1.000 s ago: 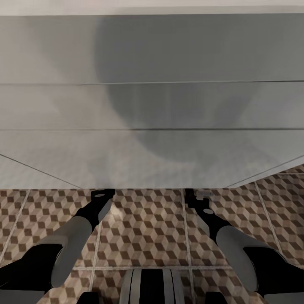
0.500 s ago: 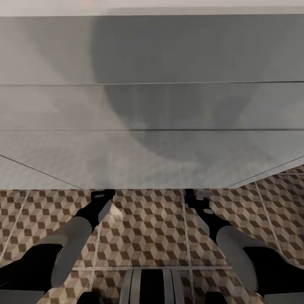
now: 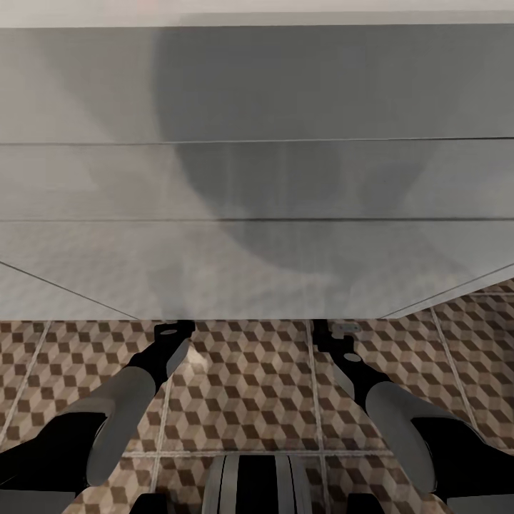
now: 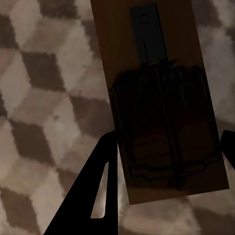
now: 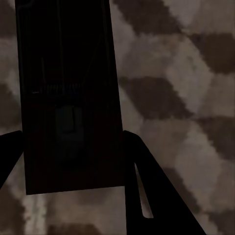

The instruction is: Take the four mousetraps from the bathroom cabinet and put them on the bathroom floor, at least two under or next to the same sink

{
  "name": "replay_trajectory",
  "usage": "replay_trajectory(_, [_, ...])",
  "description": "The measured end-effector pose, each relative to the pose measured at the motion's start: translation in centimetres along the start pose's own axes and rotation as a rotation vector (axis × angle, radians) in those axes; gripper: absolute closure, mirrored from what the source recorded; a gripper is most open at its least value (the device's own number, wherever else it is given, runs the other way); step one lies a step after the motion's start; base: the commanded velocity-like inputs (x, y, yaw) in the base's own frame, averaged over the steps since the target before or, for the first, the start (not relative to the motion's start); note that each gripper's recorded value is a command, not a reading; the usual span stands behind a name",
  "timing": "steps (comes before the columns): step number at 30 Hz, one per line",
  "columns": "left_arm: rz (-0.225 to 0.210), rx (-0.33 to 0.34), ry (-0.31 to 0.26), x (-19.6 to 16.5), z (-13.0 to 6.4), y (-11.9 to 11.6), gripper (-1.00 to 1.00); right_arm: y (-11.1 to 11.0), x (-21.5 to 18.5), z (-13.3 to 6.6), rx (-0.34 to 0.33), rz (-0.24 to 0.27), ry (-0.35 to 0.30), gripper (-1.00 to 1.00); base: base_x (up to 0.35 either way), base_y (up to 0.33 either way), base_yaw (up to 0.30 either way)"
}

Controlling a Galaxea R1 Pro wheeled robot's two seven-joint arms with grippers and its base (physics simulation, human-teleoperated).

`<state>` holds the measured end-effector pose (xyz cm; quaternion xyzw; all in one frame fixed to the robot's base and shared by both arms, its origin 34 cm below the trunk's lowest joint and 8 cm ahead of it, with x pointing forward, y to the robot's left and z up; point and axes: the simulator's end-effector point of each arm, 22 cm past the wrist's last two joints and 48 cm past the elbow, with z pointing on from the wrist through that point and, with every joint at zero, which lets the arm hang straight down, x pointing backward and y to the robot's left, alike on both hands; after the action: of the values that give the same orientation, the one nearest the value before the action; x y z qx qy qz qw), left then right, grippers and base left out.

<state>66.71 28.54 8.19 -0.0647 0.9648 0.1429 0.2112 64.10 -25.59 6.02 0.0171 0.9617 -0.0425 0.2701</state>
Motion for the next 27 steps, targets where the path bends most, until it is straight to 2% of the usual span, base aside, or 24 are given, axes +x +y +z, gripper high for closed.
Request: replay_trajectory(27, [-0.001, 0.003, -0.001, -0.06, -0.04, -0.17, 1.0, -0.41, -0.47, 0.08, 0.009, 0.014, -0.008, 1.0, 0.0, 0.0, 0.0])
